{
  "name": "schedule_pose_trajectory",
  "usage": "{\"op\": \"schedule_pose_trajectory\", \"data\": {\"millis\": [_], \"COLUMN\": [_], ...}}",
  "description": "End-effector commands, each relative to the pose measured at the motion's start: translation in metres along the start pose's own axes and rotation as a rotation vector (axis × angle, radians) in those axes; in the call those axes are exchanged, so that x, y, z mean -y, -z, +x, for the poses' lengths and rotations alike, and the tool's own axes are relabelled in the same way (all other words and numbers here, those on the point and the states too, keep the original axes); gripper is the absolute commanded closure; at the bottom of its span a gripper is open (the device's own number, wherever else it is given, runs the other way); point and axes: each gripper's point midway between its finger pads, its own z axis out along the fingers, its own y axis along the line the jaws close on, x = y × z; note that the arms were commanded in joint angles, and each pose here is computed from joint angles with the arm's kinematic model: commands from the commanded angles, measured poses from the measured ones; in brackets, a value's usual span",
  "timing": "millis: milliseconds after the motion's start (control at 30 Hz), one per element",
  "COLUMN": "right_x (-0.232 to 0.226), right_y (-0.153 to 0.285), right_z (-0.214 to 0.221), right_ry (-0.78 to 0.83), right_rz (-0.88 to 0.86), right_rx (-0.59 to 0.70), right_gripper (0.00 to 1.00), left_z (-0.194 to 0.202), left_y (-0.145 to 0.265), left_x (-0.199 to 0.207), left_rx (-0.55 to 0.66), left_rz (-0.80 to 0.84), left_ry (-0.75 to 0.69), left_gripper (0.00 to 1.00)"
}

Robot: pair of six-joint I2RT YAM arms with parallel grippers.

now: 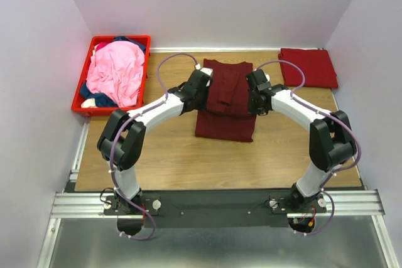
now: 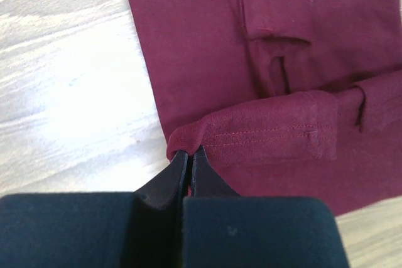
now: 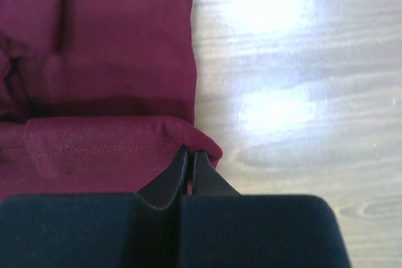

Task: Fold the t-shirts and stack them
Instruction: Fold the tshirt

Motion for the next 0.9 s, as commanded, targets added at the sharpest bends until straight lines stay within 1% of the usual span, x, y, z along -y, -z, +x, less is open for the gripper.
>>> {"op": "schedule_pose_trajectory", "data": {"millis": [0, 133, 233, 367, 500, 567, 600, 633, 700, 733, 833, 867], "right_x": [0.002, 0.003, 0.004, 0.004, 0.003, 0.001, 0.0, -0.002, -0.004, -0.006, -0.01, -0.012], "right_y": [-0.009, -0.018, -0.03, -0.038, -0.046, -0.049, -0.05, -0.05, -0.047, -0.044, -0.024, -0.012], "right_z": [-0.022, -0.027, -0.022, -0.021, -0.021, -0.021, -0.021, -0.021, -0.024, -0.026, -0.033, -0.038], "right_ry": [0.014, 0.029, 0.036, 0.039, 0.04, 0.043, 0.043, 0.049, 0.049, 0.05, 0.035, 0.028], "right_rz": [0.008, 0.012, 0.021, 0.028, 0.029, 0.02, 0.019, 0.007, -0.006, -0.015, -0.056, -0.085], "right_rx": [0.059, 0.062, 0.038, 0.035, 0.038, 0.035, 0.035, 0.03, 0.036, 0.039, 0.077, 0.099], "right_gripper": [0.99, 0.99, 0.99, 0.99, 0.97, 0.94, 0.91, 0.83, 0.73, 0.66, 0.57, 0.56], "left_z": [-0.023, -0.018, -0.013, -0.007, 0.004, 0.008, 0.009, 0.012, 0.012, 0.012, 0.006, 0.006], "left_y": [-0.005, -0.016, -0.026, -0.034, -0.044, -0.047, -0.048, -0.049, -0.048, -0.043, -0.027, -0.023], "left_x": [-0.012, -0.015, -0.016, -0.017, -0.02, -0.022, -0.022, -0.021, -0.021, -0.022, -0.02, -0.02], "left_rx": [0.08, 0.071, 0.058, 0.055, 0.032, 0.022, 0.017, 0.007, -0.001, -0.002, 0.023, 0.027], "left_rz": [-0.034, -0.021, -0.026, -0.031, -0.039, -0.046, -0.046, -0.044, -0.048, -0.05, -0.041, -0.04], "left_ry": [0.002, 0.026, 0.026, 0.05, 0.066, 0.072, 0.073, 0.076, 0.084, 0.089, 0.11, 0.119], "left_gripper": [1.0, 1.0, 1.0, 1.0, 0.99, 0.96, 0.87, 0.72, 0.61, 0.55, 0.53, 0.53]}}
